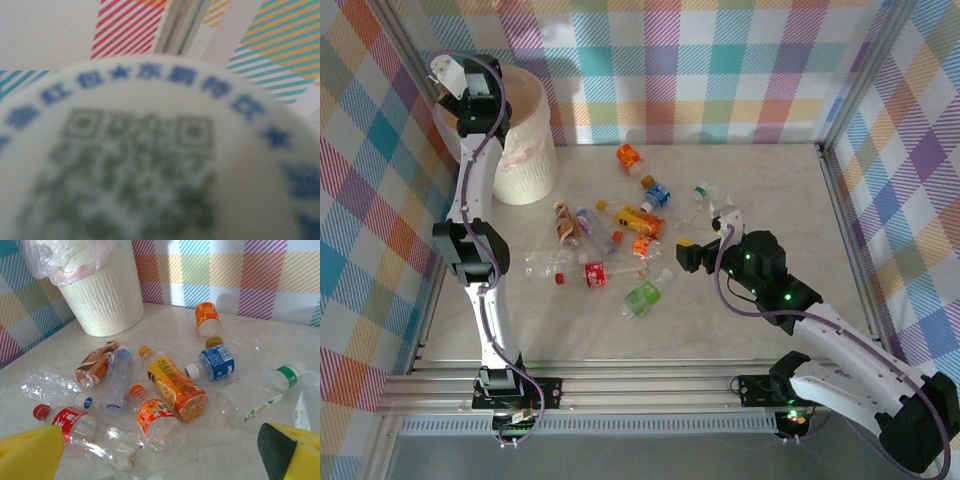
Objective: Put the plastic bottles in the bin
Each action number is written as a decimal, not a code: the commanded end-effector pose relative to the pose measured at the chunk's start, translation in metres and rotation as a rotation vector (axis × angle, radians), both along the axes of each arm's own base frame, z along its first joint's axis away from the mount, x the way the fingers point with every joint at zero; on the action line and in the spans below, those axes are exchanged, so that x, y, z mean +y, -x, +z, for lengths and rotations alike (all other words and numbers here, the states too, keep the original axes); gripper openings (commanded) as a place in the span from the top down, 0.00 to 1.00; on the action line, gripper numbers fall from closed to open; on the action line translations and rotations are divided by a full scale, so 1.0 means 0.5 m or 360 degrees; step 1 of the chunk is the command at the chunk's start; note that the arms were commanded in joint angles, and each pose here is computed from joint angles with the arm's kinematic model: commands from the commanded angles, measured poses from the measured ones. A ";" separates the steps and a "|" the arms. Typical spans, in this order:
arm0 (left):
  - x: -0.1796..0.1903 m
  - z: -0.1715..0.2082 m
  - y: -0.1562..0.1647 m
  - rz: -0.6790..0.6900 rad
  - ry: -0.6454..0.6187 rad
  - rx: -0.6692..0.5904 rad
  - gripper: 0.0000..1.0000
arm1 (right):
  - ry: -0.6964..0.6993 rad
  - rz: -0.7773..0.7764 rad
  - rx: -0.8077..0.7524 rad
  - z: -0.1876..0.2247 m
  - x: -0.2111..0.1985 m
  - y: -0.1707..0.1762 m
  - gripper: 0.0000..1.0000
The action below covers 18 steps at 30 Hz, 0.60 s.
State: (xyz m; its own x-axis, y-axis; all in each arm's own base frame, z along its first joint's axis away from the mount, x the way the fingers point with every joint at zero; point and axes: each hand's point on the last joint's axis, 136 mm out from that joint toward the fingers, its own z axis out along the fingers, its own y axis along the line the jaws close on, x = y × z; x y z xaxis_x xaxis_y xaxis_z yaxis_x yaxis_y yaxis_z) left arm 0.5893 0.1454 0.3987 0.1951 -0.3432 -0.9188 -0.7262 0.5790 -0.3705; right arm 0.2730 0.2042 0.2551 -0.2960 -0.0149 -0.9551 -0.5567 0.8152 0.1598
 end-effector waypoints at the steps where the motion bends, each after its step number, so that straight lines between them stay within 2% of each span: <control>1: 0.052 -0.024 0.034 0.0184 -0.0019 0.0159 0.50 | -0.0017 -0.0051 -0.0066 0.040 -0.014 0.003 0.00; 9: 0.074 -0.035 0.045 0.0266 -0.0045 0.0208 0.48 | -0.0027 -0.0091 -0.0051 0.029 -0.024 0.003 0.00; 16: 0.076 -0.029 0.051 0.0252 0.0024 0.0146 0.38 | -0.0021 -0.0096 -0.0024 0.013 -0.020 -0.003 0.00; 18: 0.075 -0.024 0.057 0.0254 0.0054 0.0121 0.31 | -0.0021 -0.0097 -0.0018 0.009 -0.018 -0.006 0.00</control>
